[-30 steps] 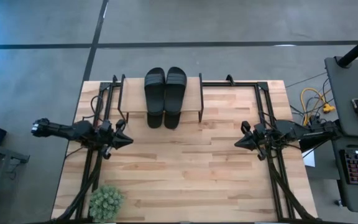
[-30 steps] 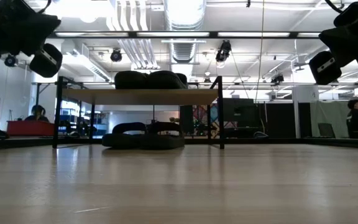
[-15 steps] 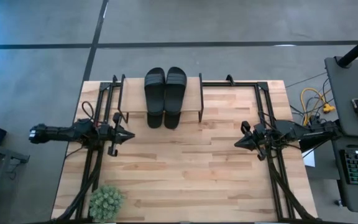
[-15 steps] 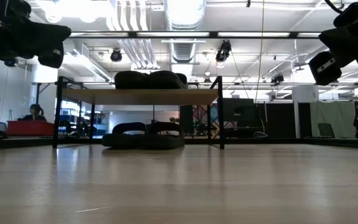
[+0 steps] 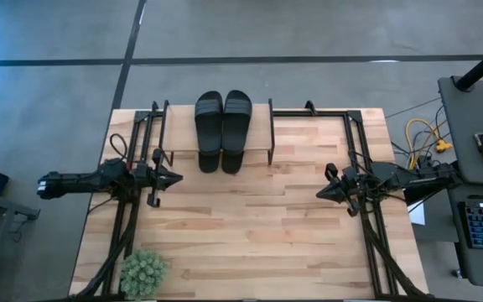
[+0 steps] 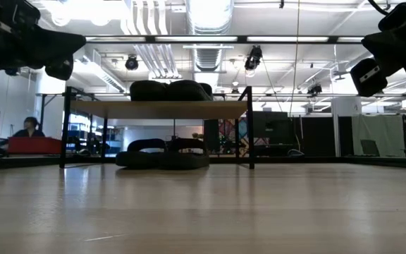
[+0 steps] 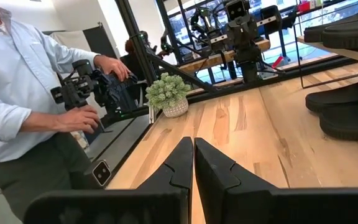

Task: Pick and place slides into the shelf
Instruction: Return to Home Position

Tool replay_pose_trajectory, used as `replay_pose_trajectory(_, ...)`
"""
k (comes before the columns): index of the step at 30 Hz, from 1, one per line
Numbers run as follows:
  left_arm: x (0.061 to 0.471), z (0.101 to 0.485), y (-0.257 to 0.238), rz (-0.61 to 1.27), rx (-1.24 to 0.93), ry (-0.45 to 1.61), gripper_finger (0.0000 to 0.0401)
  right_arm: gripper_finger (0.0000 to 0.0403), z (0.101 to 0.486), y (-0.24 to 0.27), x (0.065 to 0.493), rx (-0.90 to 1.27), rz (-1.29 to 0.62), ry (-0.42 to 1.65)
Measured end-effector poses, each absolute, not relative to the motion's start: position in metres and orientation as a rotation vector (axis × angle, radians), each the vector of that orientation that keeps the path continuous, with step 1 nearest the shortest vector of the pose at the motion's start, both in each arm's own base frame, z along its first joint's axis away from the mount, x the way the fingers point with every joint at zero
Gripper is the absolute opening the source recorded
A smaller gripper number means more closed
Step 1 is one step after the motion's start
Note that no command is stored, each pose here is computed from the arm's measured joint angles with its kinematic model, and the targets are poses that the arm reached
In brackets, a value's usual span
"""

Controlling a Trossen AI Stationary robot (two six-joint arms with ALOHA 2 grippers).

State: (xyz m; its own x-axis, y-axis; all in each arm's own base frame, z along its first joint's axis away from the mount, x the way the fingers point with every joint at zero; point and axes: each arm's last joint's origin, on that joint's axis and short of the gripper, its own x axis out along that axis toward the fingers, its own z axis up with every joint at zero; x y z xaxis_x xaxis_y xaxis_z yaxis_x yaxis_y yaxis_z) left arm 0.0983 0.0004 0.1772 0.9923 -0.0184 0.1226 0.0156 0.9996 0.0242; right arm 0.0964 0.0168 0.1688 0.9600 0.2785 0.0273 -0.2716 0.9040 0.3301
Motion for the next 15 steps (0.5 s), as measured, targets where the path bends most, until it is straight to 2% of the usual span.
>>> replay_pose_trajectory(15, 0.0984, 0.1766, 0.0004, -0.016, 0.036, -0.118, 0.001, 0.0008, 0.1689, 0.0167, 0.0964, 0.338, 0.284, 0.02)
